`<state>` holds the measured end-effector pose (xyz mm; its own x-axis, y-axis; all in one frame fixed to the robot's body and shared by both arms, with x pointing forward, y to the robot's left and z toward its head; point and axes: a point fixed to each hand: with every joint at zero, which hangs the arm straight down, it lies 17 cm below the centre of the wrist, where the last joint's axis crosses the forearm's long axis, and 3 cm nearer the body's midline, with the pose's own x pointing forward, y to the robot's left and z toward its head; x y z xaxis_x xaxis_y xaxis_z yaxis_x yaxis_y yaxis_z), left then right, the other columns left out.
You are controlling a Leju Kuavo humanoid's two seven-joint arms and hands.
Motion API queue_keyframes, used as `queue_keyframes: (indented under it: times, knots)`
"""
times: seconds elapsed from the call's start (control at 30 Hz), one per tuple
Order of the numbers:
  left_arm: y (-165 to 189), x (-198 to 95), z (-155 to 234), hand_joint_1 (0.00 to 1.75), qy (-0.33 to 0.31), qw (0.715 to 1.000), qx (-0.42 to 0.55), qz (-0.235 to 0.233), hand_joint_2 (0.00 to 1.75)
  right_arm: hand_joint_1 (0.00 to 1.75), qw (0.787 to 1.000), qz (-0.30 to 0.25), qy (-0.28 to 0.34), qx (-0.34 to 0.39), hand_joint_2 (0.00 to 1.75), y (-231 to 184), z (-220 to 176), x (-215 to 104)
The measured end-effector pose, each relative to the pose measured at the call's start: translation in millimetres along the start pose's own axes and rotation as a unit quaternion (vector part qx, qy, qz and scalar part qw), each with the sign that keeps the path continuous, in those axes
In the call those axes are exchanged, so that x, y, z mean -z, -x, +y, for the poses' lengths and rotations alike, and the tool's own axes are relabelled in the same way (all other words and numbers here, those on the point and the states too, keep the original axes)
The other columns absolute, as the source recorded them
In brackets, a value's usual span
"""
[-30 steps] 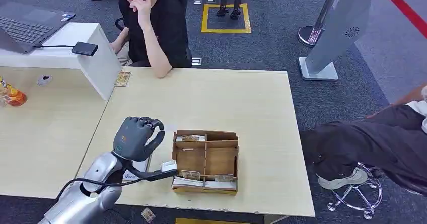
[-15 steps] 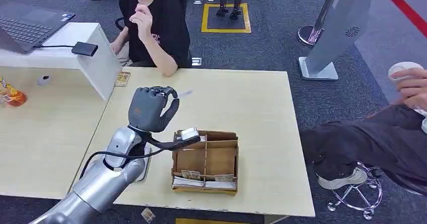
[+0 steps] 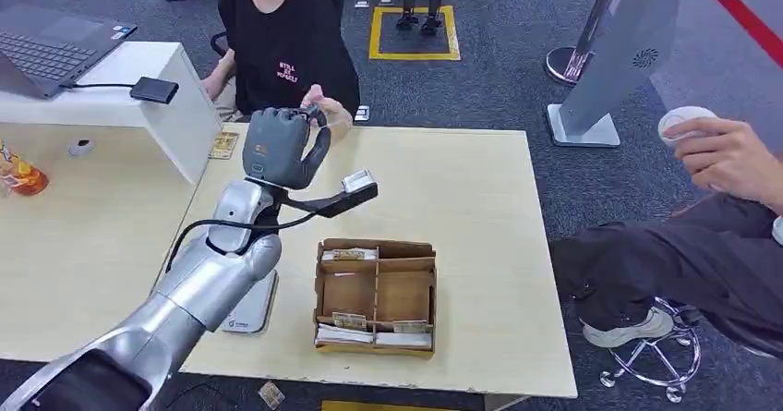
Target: Pass the card to the sensor for recognition and then transmit it.
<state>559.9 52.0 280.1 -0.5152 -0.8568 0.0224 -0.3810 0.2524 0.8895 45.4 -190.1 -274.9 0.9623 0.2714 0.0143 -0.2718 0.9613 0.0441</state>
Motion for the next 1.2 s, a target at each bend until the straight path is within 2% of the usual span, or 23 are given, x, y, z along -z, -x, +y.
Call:
queue_keyframes:
  times: [0.47,0.83,0.87,1.0,1.2]
  knots:
    - [35.9,7.8,-10.4,1.75,0.024,0.998,0.030,0.040,1.75,0.00,1.000,0.000,0.000,-0.017,0.00,0.1,0.6,-0.2]
    - [58.8,-2.6,-25.3,1.75,0.048,0.996,0.043,0.058,1.75,0.00,1.000,0.000,-0.003,-0.023,0.00,0.0,1.7,-0.4]
    - [59.1,-3.9,-27.6,0.00,0.052,0.996,0.043,0.058,1.75,0.00,1.000,0.000,-0.003,-0.023,0.00,-0.1,1.7,-0.4]
    - [61.8,-12.9,-45.0,0.00,0.086,0.993,0.042,0.062,1.75,0.00,1.000,0.000,-0.004,-0.022,0.00,-0.3,1.8,-0.5]
    - [64.1,-22.0,-57.0,0.00,0.102,0.992,0.038,0.066,1.75,0.00,1.000,0.000,-0.005,-0.019,0.00,-0.6,2.2,-0.5]
